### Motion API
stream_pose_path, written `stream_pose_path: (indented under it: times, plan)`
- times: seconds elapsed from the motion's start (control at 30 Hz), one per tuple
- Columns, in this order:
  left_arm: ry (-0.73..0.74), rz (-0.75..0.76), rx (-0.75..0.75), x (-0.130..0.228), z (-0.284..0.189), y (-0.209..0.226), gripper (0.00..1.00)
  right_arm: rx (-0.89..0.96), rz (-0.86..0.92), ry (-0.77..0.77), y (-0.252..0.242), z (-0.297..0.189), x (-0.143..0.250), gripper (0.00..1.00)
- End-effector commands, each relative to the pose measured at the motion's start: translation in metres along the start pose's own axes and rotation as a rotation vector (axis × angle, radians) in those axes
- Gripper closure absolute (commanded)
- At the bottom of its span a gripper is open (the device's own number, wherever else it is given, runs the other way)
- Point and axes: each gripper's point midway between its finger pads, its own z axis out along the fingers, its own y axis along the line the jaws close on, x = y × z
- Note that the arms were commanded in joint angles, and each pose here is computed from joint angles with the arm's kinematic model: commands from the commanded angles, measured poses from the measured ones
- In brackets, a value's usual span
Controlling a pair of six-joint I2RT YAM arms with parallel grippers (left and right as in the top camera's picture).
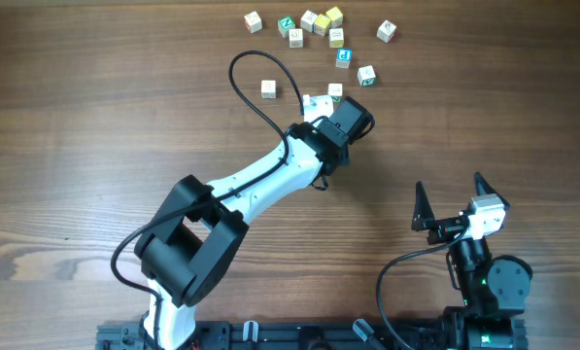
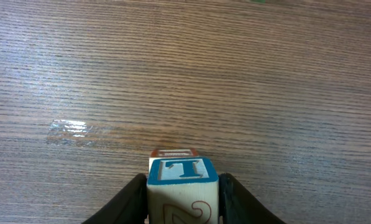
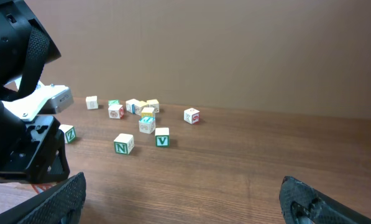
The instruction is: Form a tower
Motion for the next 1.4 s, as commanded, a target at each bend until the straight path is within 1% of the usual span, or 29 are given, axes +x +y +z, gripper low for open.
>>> stream_pose_path:
  times: [0.0,0.1,0.27,0.4,0.47,0.67,0.73,0.87,0.97,1.03,1.1,1.17,1.2,1.23,1.27,1.3,1.37]
  plan:
    - [-0.008,0.022,-0.028,0.003,0.004,0.004,0.63,0.005,0.003,-0.006,0.000,0.000,-0.001,0.00]
    - [-0.006,0.023,-0.031,0.004,0.004,0.005,0.61,0.005,0.003,-0.006,0.000,0.000,-0.001,0.00]
    - [0.004,0.028,-0.040,0.006,0.004,0.008,0.60,0.005,0.003,-0.006,0.000,0.000,-0.001,0.00]
    - [0.004,0.028,-0.041,0.006,0.004,0.008,0.56,0.005,0.003,-0.006,0.000,0.000,-0.001,0.00]
    - [0.004,0.028,-0.041,0.006,0.004,0.008,0.50,0.005,0.003,-0.006,0.000,0.000,-0.001,0.00]
    - [0.005,0.028,-0.040,0.006,0.004,0.007,0.24,0.005,0.003,-0.006,0.000,0.000,-0.001,0.00]
    - [0.001,0.027,-0.036,0.005,0.002,0.007,0.00,0.005,0.003,-0.006,0.000,0.000,-0.001,0.00]
    - [-0.057,0.091,0.013,-0.017,-0.027,0.003,0.00,0.005,0.003,-0.006,0.000,0.000,-0.001,0.00]
    - [-0.150,0.023,0.069,-0.055,-0.070,0.013,0.00,0.005,0.002,-0.006,0.000,0.000,-0.001,0.00]
    - [-0.212,0.035,0.103,-0.076,-0.100,0.021,0.00,0.005,0.003,-0.006,0.000,0.000,-0.001,0.00]
    - [-0.293,0.033,0.131,-0.099,-0.138,0.036,0.00,0.005,0.003,-0.006,0.000,0.000,-0.001,0.00]
    - [-0.364,-0.004,0.117,-0.116,-0.171,0.062,0.00,0.005,0.002,-0.006,0.000,0.000,-0.001,0.00]
    - [-0.409,-0.046,0.066,-0.127,-0.188,0.087,0.00,0.005,0.003,-0.006,0.000,0.000,-0.001,0.00]
    - [-0.454,-0.096,-0.026,-0.136,-0.202,0.122,0.00,0.005,0.003,-0.006,0.000,0.000,-0.001,0.00]
    - [-0.467,-0.128,-0.095,-0.139,-0.208,0.147,0.00,0.005,0.003,-0.006,0.000,0.000,-0.001,0.00]
    - [-0.447,-0.147,-0.148,-0.136,-0.208,0.168,0.00,0.005,0.002,-0.006,0.000,0.000,-0.001,0.00]
    - [-0.359,-0.161,-0.242,-0.121,-0.200,0.202,0.00,0.012,-0.002,-0.007,-0.002,0.000,-0.001,0.01]
